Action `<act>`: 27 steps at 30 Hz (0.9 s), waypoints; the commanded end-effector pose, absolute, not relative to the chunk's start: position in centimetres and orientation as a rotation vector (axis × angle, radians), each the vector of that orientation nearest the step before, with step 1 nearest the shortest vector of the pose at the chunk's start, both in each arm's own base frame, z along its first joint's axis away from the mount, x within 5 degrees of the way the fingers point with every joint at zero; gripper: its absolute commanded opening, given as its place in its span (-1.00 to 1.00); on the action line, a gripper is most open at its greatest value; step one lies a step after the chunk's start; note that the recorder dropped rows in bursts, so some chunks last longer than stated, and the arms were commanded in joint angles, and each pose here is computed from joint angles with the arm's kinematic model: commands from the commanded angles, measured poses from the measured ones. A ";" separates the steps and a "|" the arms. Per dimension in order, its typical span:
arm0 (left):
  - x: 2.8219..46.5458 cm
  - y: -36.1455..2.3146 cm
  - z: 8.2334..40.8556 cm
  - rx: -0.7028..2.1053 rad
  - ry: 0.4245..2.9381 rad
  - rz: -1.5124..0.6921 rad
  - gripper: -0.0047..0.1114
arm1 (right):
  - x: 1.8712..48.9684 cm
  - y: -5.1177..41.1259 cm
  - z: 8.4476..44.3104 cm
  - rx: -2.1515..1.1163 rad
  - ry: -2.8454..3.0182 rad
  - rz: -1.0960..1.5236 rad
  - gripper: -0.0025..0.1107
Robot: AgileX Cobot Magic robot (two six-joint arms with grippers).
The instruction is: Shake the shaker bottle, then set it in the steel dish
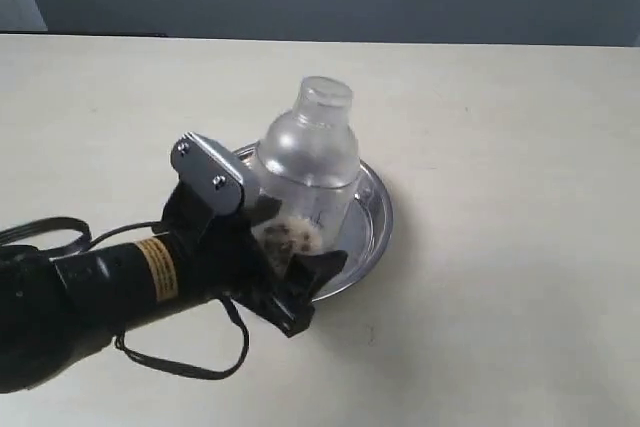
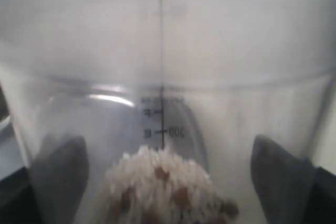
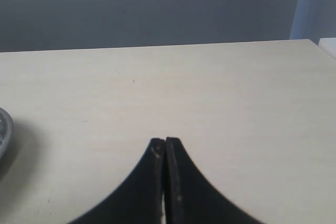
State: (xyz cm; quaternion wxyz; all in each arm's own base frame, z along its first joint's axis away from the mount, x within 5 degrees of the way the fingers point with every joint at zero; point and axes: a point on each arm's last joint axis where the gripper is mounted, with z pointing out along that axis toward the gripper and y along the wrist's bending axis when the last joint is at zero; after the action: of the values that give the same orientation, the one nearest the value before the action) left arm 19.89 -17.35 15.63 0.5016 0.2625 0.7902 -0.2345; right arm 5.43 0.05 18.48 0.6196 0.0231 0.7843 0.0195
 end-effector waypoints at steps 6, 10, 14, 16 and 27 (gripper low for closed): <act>20.8 -16.7 21.8 0.499 1.647 -0.516 -0.91 | 5.4 0.1 18.5 0.048 1.790 0.042 -0.97; 22.6 -15.4 20.7 0.348 1.642 -0.401 -0.91 | 5.4 0.1 18.5 0.048 1.790 0.042 -0.97; 23.0 -15.9 18.9 0.322 1.742 -0.596 -0.91 | 5.4 0.1 18.5 0.048 1.790 0.042 -0.97; 20.8 -18.6 18.9 0.900 1.590 -0.674 -0.91 | 5.4 0.1 18.5 0.048 1.790 0.042 -0.97; 25.0 -13.2 19.0 0.067 1.824 -0.403 -0.91 | 5.4 0.1 18.5 0.048 1.790 0.042 -0.97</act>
State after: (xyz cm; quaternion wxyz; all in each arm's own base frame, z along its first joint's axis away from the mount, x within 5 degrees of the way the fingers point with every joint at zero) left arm 24.33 -13.78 17.96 0.5633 0.1368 0.8023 -0.1425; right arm 5.43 0.05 18.48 0.6196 0.0231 0.7843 0.0195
